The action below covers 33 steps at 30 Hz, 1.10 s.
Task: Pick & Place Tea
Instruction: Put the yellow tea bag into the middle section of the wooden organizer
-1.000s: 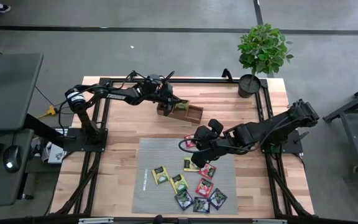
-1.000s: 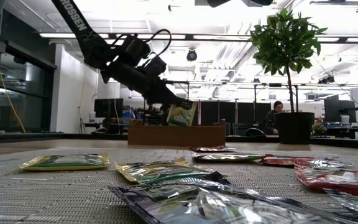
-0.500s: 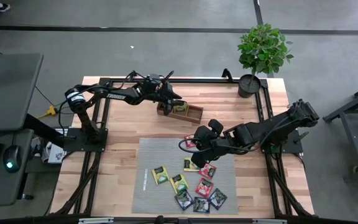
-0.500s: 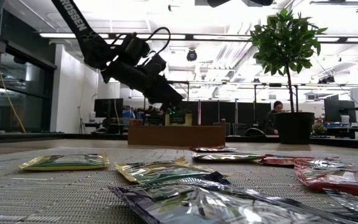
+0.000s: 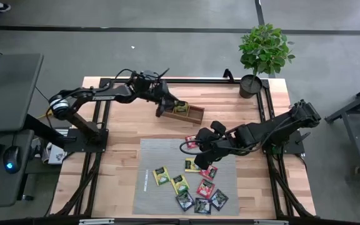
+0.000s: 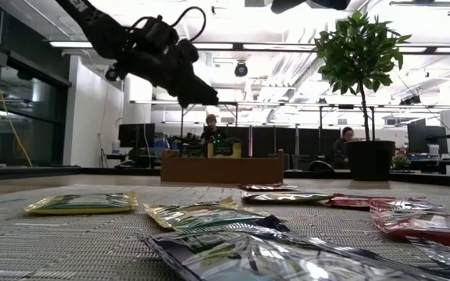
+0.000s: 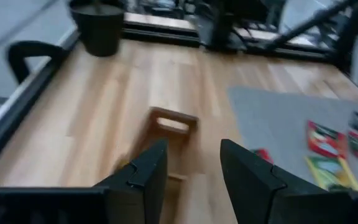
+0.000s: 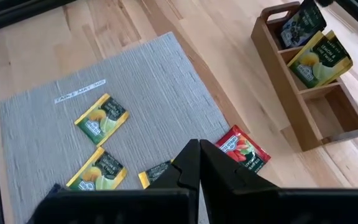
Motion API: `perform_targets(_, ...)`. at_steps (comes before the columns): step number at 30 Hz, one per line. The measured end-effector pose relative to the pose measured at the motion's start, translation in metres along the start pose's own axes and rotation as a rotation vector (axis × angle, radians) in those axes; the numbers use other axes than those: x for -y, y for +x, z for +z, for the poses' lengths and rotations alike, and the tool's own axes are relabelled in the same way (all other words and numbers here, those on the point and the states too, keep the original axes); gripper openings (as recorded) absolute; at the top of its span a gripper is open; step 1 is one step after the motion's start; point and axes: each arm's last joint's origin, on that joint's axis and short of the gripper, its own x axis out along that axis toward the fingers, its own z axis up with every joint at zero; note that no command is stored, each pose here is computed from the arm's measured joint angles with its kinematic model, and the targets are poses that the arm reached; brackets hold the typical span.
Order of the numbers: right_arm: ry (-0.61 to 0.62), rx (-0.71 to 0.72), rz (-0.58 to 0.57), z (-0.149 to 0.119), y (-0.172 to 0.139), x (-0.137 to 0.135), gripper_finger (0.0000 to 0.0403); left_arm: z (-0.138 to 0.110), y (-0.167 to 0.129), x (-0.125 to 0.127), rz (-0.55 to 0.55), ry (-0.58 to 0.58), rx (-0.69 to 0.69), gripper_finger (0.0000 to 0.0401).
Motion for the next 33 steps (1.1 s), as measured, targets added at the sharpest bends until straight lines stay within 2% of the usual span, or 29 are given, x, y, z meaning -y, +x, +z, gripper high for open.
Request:
perform_targets(10,0.000,-0.032,-0.021,-0.004,0.004,0.000,0.0001,-0.001,0.017,0.070,-0.142,0.057,-0.153,0.0147)
perform_targets(17,0.023,-0.161,-0.022,-0.020,0.037,-0.014,0.0001,-0.001,0.032,0.129,-0.176,0.078,-0.187,0.0147)
perform_targets(22,0.061,-0.246,-0.027,-0.034,0.061,-0.024,0.0000,-0.005,0.036,0.159,-0.164,0.087,-0.192,0.0147)
perform_targets(27,0.065,-0.277,-0.015,-0.043,0.073,-0.030,0.0000,-0.036,0.036,0.173,-0.167,-0.006,-0.153,0.0147)
perform_targets(31,0.144,-0.235,0.065,-0.063,0.085,-0.022,0.0000,-0.066,0.030,0.179,-0.175,-0.104,-0.125,0.0147)
perform_targets(33,0.191,-0.199,0.127,-0.077,0.088,-0.015,0.0000,-0.072,0.027,0.184,-0.192,-0.139,-0.084,0.0147)
